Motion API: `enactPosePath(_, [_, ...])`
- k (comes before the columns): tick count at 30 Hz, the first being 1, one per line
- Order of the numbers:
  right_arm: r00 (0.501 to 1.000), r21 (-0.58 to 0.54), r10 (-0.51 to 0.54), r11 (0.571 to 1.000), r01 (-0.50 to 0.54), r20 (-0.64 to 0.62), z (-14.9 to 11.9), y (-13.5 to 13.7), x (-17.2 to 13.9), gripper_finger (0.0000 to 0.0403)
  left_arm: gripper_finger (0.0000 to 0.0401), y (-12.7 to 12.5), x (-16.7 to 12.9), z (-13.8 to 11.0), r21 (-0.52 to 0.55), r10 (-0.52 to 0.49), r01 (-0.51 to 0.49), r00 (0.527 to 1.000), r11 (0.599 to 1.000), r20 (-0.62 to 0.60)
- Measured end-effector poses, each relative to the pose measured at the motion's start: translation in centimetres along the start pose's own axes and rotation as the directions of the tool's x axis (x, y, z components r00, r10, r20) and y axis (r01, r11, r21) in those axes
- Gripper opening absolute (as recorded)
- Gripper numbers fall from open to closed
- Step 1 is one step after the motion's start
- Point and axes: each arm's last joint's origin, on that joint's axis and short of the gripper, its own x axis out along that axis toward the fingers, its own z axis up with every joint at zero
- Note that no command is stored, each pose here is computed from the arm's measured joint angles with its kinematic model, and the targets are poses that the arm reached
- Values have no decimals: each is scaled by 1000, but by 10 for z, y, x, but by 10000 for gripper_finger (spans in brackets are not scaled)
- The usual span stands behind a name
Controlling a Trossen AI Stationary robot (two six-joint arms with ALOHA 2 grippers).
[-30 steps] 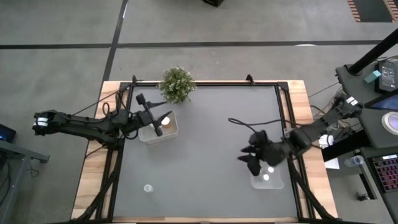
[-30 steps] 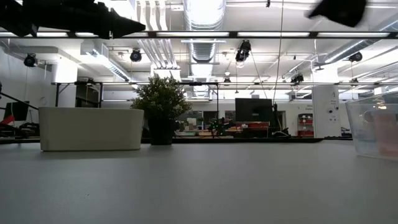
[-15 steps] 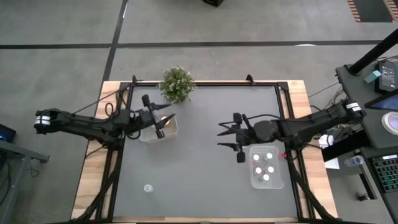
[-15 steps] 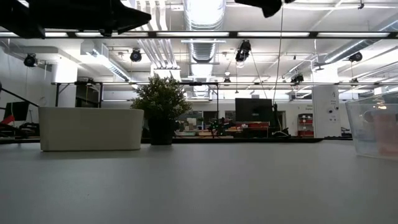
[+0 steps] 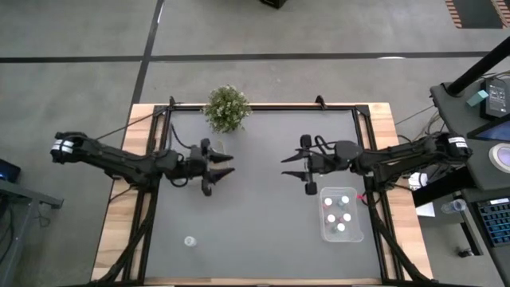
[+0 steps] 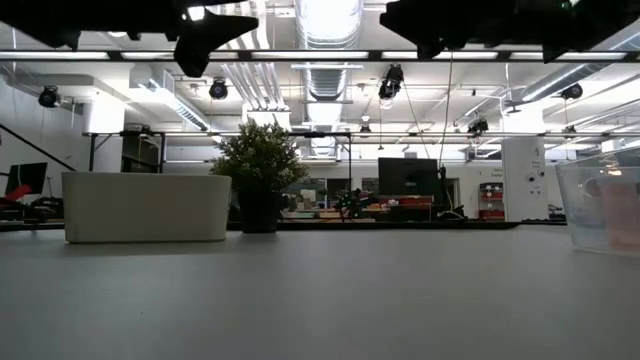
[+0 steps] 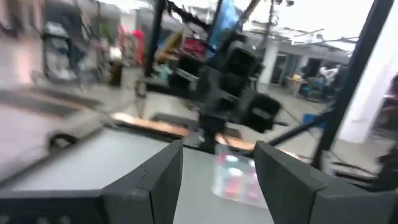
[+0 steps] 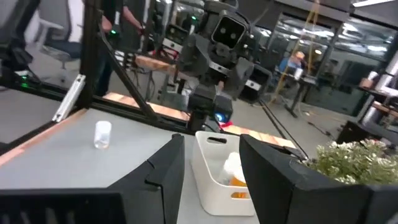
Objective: Pick and place medicine bottles into bin by pill shape (circle, oval)
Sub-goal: Put the transparent pill bottle into the gray bin
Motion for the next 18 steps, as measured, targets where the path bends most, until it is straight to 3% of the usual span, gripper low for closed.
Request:
enactPosePath(5, [997, -15, 56, 998, -55, 55, -5, -4, -6, 143, 180, -20, 17, 0, -139, 5, -32, 982, 990, -189])
enactPosePath(8, [997, -50, 44, 998, -41, 62, -4, -6, -9, 144, 180, -34, 28, 2, -217, 23, -116, 920, 969, -390])
enactPosePath(10, [997, -76, 37, 997, -32, 73, -1, -7, -11, 144, 180, -43, 31, 5, -273, 23, -208, 832, 939, -554])
enactPosePath(13, [996, -86, 31, 996, -23, 88, 3, -9, -14, 143, 180, -54, 34, 7, -303, 21, -402, 631, 864, -776])
enactPosePath(16, [996, -95, 29, 995, -21, 89, 6, -9, -17, 144, 180, -68, 35, -1, -292, -24, -585, 422, 757, -906])
enactPosePath(18, [996, -97, 31, 995, -22, 85, 7, -9, -18, 143, 180, -84, 36, -9, -283, -102, -644, 303, 711, -947])
